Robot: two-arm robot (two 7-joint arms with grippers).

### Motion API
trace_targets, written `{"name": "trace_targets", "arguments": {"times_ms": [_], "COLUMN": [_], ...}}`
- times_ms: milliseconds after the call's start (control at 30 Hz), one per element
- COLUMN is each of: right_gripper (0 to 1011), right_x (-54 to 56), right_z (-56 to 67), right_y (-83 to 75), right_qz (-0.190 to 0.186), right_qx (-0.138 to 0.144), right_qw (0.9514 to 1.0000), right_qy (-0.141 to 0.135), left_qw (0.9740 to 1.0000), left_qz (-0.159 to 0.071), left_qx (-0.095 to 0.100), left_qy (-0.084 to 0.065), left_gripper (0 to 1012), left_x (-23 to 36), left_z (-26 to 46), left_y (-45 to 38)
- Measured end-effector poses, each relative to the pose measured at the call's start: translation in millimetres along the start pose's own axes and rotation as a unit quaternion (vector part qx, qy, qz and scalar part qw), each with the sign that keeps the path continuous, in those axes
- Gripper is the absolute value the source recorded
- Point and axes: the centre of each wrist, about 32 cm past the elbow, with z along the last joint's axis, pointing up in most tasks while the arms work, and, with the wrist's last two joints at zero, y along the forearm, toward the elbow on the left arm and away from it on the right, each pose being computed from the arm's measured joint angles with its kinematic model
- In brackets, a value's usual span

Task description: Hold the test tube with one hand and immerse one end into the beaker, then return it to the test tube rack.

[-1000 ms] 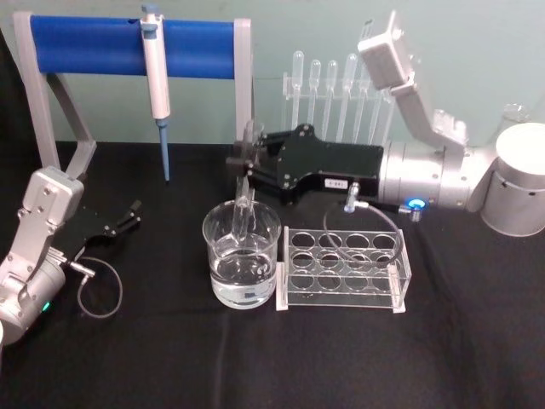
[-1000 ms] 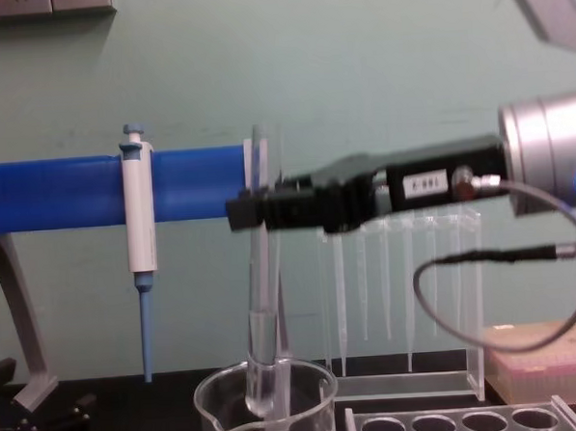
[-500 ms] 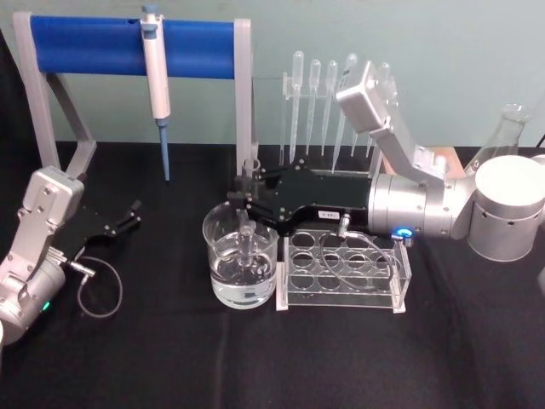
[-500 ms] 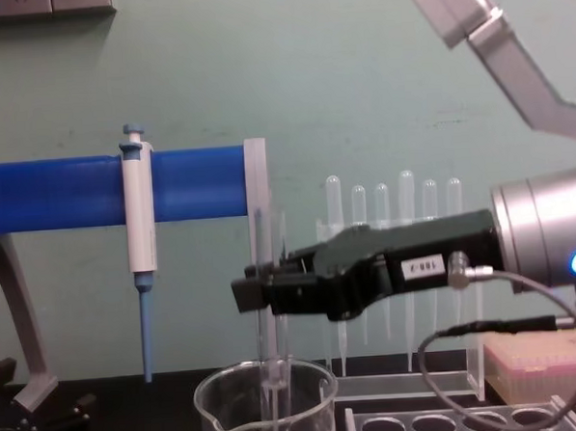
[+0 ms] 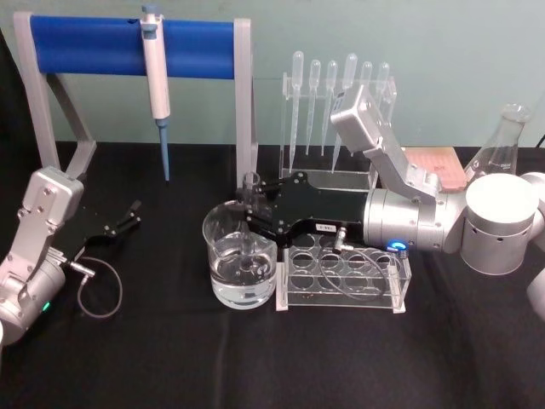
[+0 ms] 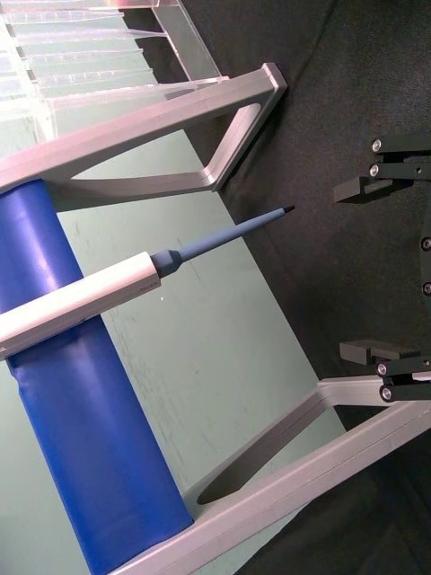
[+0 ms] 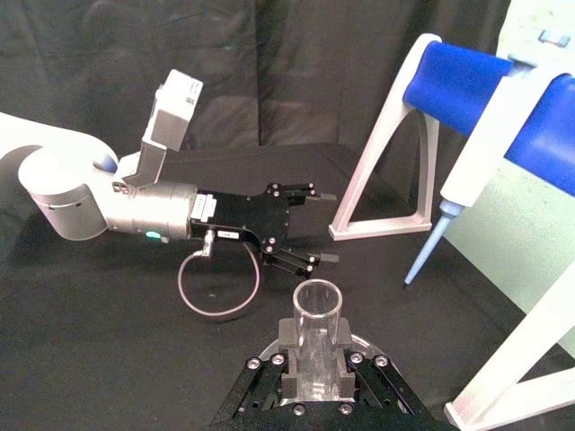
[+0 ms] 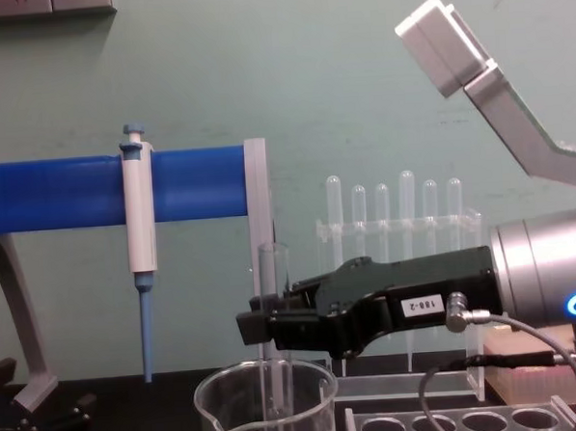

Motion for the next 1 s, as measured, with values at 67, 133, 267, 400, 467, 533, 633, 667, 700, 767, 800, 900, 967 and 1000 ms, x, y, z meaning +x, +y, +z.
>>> {"name": "trace_targets", "arguments": {"times_ms": [67,133,267,400,467,533,633,667,700,767,800,900,967,1000], "right_gripper": [225,225,225,225,225,225,225,225,225,226,225,225,225,225], "right_x": [0.4,0.8,1.2,0.4,0.2,-0.2,-0.6,-0.7,-0.7,-0.7,-0.8,-0.8,-0.7,-0.6], "right_z": [-2.5,-4.1,-7.2,-8.9,-9.5,-10.4,-11.8,-12.3,-13.1,-13.7,-14.2,-15.0,-16.0,-16.5], "right_y": [-0.2,-0.3,-0.2,0.8,1.2,1.5,2.2,2.3,2.6,2.8,3.0,3.3,4.1,4.2], "right_qz": [0.000,0.000,0.002,0.004,0.004,0.005,0.005,0.005,0.004,0.004,0.004,0.005,0.005,0.005], "right_qx": [-0.002,-0.002,-0.002,-0.003,-0.003,-0.004,-0.006,-0.007,-0.008,-0.008,-0.009,-0.010,-0.010,-0.010], "right_qw": [1.0000,1.0000,1.0000,1.0000,1.0000,1.0000,1.0000,1.0000,0.9999,0.9999,0.9999,0.9999,0.9999,0.9999], "right_qy": [0.002,0.004,0.006,0.006,0.005,0.005,0.004,0.004,0.005,0.005,0.005,0.006,0.007,0.008], "left_qw": [1.0000,1.0000,1.0000,1.0000,1.0000,1.0000,1.0000,1.0000,1.0000,1.0000,1.0000,1.0000,1.0000,1.0000], "left_qz": [0.000,0.000,0.000,0.000,0.000,0.000,0.000,0.000,0.000,0.000,0.000,0.000,0.000,0.000], "left_qx": [0.000,0.000,0.000,0.000,0.000,0.000,0.000,0.000,0.000,0.000,0.000,0.000,0.000,0.000], "left_qy": [0.000,0.000,0.000,0.000,0.000,0.000,0.000,0.000,0.000,0.000,0.000,0.000,0.000,0.000], "left_gripper": [1000,1000,1000,1000,1000,1000,1000,1000,1000,1000,1000,1000,1000,1000], "left_x": [0.0,0.0,0.0,0.0,0.0,0.0,0.0,0.0,0.0,0.0,0.0,0.0,0.0,0.0], "left_z": [0.0,0.0,0.0,0.0,0.0,0.0,0.0,0.0,0.0,0.0,0.0,0.0,0.0,0.0], "left_y": [0.0,0.0,0.0,0.0,0.0,0.0,0.0,0.0,0.0,0.0,0.0,0.0,0.0,0.0]}}
